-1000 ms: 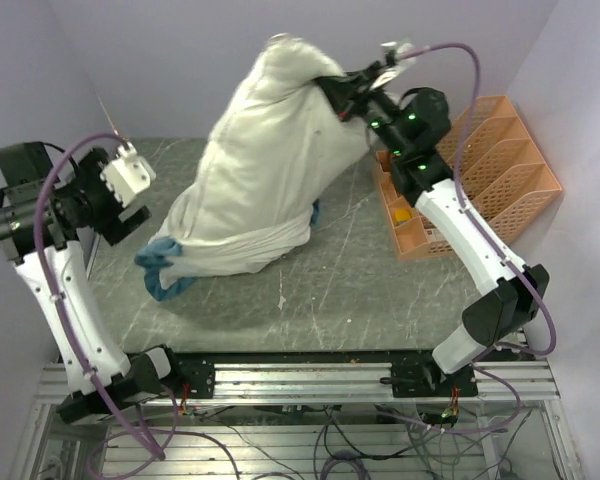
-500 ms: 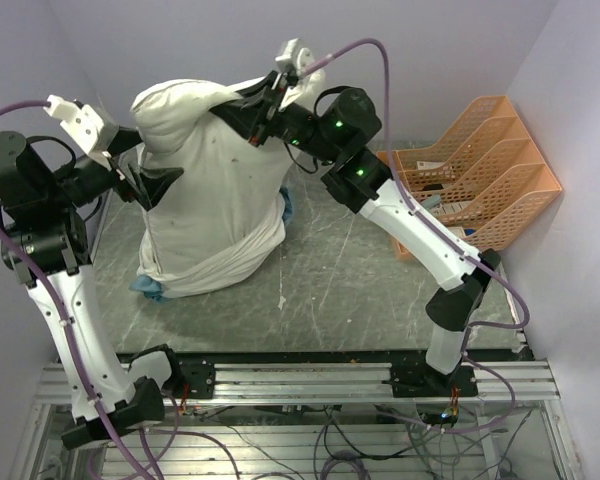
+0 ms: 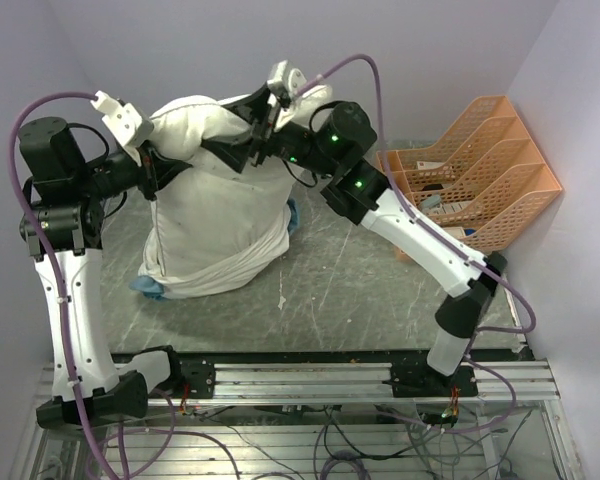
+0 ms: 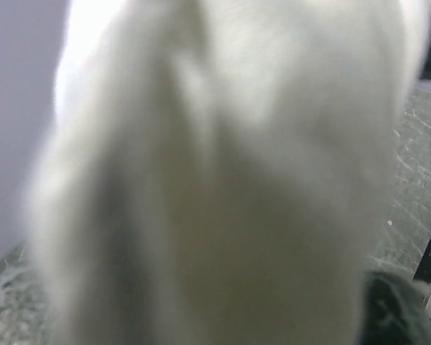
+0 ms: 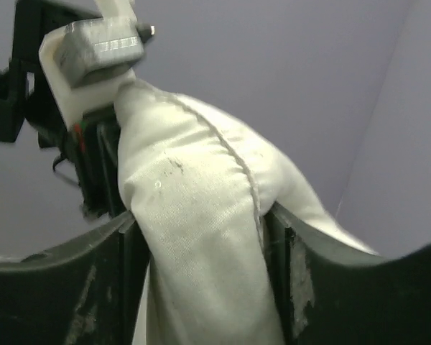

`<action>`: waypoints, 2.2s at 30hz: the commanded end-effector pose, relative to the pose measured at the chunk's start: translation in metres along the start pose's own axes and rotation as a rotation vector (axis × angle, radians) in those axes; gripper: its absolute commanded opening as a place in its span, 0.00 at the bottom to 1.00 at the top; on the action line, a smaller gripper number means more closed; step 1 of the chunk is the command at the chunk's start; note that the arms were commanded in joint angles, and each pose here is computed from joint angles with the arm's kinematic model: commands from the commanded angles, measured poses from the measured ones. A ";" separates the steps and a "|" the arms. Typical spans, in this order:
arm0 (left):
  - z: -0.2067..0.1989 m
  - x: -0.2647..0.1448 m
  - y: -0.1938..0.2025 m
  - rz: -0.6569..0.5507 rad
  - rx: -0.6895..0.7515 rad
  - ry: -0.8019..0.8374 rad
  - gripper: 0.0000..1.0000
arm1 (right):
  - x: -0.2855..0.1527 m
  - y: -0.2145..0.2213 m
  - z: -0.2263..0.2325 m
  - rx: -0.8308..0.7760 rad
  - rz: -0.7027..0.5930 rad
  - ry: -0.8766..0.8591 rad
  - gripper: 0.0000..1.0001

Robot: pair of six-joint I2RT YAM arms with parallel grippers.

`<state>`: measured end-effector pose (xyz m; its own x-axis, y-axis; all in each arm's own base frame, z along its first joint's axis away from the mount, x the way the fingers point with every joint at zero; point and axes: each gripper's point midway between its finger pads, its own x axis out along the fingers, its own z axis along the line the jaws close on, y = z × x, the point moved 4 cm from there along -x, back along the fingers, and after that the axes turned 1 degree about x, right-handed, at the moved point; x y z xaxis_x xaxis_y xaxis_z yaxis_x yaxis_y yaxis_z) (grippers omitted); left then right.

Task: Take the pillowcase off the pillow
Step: Remove the pillow from the pillowcase.

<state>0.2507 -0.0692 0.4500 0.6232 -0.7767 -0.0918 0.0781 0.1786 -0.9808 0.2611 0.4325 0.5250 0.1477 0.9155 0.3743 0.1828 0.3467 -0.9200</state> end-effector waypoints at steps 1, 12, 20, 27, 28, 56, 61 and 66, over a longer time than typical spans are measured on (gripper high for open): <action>0.008 -0.004 -0.014 0.037 0.020 -0.088 0.07 | -0.051 -0.029 -0.024 0.038 -0.089 0.116 0.69; 0.035 -0.035 -0.077 -0.015 0.082 -0.423 0.07 | -0.232 0.113 -0.104 0.410 0.057 0.529 0.86; 0.021 -0.040 -0.086 -0.032 0.097 -0.393 0.07 | -0.247 0.231 -0.081 0.611 0.176 0.260 0.75; 0.022 -0.040 -0.079 -0.007 0.108 -0.396 0.07 | -0.215 0.261 -0.073 0.607 0.228 0.153 0.77; 0.023 -0.040 -0.079 -0.005 0.107 -0.396 0.07 | -0.214 0.265 -0.072 0.609 0.237 0.155 0.78; -0.009 -0.064 -0.180 -0.258 0.271 -0.380 0.07 | -0.216 0.366 -0.116 0.728 0.330 0.558 0.00; -0.018 -0.074 -0.206 -0.339 0.345 -0.400 0.07 | -0.253 0.408 -0.131 0.716 0.467 0.833 0.00; -0.030 -0.093 -0.236 -0.465 0.464 -0.470 0.07 | -0.291 0.455 -0.123 0.703 0.631 1.008 0.00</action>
<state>0.2188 -0.0503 0.5791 0.8480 -0.5249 0.0732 0.1793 0.1542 -0.9716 0.4175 0.3417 0.1140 0.6308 0.7629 -0.1413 -0.5664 0.3284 -0.7559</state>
